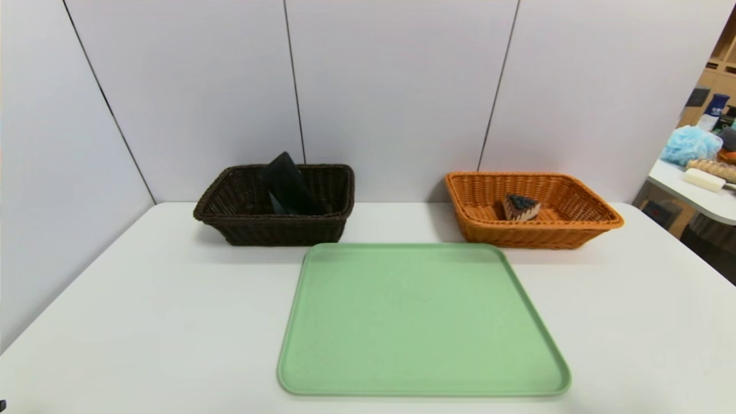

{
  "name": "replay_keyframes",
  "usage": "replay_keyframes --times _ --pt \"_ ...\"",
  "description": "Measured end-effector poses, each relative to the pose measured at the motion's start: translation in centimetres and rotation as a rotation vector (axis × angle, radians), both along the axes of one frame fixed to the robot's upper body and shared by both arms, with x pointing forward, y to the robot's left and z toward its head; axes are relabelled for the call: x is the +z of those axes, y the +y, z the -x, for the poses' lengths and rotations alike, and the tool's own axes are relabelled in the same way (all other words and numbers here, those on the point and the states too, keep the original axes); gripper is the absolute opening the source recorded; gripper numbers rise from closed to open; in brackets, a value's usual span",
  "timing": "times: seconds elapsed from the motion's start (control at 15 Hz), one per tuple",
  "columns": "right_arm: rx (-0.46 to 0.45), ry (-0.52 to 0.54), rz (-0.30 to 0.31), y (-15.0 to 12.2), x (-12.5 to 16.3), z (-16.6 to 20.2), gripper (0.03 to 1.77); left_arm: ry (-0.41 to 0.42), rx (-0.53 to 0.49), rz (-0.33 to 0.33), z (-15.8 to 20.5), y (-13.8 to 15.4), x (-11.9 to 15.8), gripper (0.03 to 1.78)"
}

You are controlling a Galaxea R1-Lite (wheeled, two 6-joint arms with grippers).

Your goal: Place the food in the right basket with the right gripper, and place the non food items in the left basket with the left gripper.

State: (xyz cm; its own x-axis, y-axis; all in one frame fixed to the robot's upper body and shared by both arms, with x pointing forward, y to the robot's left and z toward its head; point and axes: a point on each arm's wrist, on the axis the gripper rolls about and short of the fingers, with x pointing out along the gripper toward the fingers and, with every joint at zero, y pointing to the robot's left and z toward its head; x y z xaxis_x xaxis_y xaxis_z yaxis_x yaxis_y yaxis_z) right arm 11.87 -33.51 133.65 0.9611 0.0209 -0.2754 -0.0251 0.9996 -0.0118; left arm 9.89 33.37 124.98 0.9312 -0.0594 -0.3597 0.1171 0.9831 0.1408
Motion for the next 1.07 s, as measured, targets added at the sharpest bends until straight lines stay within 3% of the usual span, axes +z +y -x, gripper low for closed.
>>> replay_keyframes --times 0.53,1.07 --pt "0.038 -0.005 0.001 -0.3 -1.9 2.5 1.69 -0.073 0.085 -0.005 2.1 0.0 -3.2 1.69" --pt "0.049 -0.087 0.007 -0.5 -3.7 6.1 1.69 -0.158 0.087 -0.023 2.7 -0.1 -3.2 1.69"
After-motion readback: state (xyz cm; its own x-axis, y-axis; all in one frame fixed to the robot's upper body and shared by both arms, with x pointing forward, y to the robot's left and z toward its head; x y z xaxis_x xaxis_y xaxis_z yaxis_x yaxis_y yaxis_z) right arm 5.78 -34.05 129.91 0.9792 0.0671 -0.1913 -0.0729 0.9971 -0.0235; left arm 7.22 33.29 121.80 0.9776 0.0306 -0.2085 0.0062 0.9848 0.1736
